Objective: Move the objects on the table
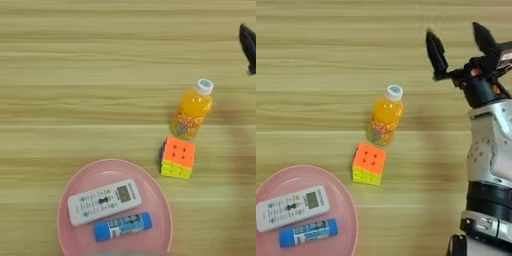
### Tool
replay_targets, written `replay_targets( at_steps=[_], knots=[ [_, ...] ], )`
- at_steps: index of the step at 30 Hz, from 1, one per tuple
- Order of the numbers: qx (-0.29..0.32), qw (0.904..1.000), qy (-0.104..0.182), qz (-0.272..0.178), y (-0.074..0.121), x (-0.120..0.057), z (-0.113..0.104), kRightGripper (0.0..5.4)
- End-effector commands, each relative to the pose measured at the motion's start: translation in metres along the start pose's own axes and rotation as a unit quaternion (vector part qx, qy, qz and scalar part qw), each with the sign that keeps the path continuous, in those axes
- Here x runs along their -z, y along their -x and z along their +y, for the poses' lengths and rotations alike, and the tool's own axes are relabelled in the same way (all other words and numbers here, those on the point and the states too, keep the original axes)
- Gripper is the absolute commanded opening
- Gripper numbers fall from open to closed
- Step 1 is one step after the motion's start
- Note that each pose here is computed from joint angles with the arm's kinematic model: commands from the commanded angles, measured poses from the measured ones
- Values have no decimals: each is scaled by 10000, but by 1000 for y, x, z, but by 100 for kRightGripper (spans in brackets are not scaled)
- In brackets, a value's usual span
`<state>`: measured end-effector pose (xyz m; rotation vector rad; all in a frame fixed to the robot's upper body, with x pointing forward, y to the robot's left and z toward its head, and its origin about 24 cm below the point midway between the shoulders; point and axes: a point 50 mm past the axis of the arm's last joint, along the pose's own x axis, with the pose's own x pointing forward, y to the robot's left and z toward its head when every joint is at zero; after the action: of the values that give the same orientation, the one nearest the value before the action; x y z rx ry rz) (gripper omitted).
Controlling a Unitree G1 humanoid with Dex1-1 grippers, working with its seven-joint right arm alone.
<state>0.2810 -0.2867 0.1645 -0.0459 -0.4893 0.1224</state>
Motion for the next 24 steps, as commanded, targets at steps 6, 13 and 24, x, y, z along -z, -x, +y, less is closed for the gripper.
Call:
replay_targets(
  at_steps=[6, 13, 24],
  knots=[
    [983, 9874, 1232, -153, 4, 3, -4, 538],
    [979, 9853, 1399, 14, 15, 17, 3, 538],
    [844, 9869, 1357, 213, 42, 40, 24, 538]
  ],
)
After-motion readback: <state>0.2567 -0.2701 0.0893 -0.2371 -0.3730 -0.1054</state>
